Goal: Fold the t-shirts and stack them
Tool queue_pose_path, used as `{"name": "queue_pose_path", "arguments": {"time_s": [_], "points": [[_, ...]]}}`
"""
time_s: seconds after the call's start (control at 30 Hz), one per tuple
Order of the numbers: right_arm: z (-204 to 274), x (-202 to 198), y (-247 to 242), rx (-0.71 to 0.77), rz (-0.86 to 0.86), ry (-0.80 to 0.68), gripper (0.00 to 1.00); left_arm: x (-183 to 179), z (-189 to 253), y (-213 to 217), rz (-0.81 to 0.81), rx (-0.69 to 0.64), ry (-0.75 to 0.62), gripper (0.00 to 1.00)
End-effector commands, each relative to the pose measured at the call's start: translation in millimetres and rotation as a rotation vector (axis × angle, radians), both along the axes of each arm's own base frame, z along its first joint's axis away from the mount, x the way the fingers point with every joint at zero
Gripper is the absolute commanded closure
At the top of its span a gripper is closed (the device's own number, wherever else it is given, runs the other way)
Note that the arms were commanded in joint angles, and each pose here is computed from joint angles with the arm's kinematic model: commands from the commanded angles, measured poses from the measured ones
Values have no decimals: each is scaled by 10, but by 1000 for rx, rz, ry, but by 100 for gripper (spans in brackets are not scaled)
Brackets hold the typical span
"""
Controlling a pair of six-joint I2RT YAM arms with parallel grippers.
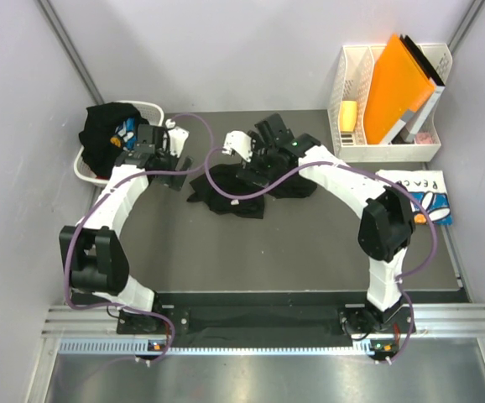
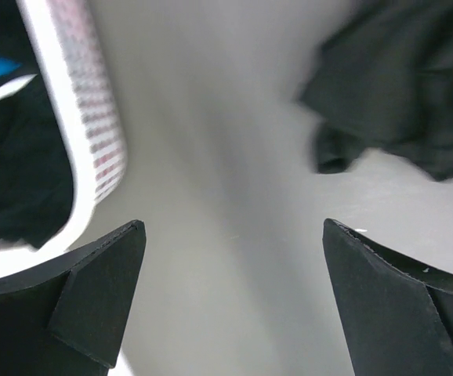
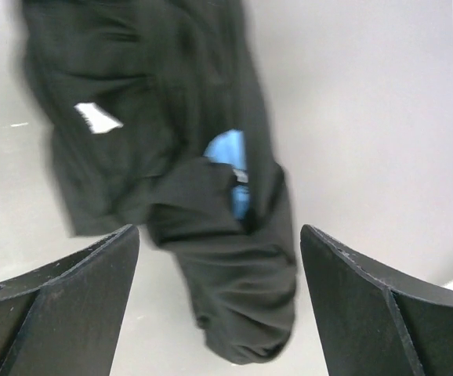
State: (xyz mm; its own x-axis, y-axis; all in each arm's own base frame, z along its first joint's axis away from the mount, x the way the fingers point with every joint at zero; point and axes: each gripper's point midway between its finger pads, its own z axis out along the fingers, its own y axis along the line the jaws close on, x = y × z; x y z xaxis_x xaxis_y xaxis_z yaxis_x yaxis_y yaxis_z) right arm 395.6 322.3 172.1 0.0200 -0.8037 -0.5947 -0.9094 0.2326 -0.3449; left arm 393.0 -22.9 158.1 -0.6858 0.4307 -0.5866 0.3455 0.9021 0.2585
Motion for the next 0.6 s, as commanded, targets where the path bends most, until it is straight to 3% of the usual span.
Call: {"name": "queue_pose_path", "arguments": {"time_s": [0.0, 0.17, 0.37, 0.57], "points": [[458, 412, -201, 65, -206, -217, 16, -202, 68, -518, -249, -200, 26, 1], [585, 633, -466, 88, -308, -217, 16, -297, -17, -843, -396, -337, 138, 4], [628, 757, -739, 119, -414, -204, 16, -173, -119, -959, -407, -387, 202, 5], [550, 287, -487, 177, -201, 19, 15, 161, -102, -513, -140, -217, 69, 2]]}}
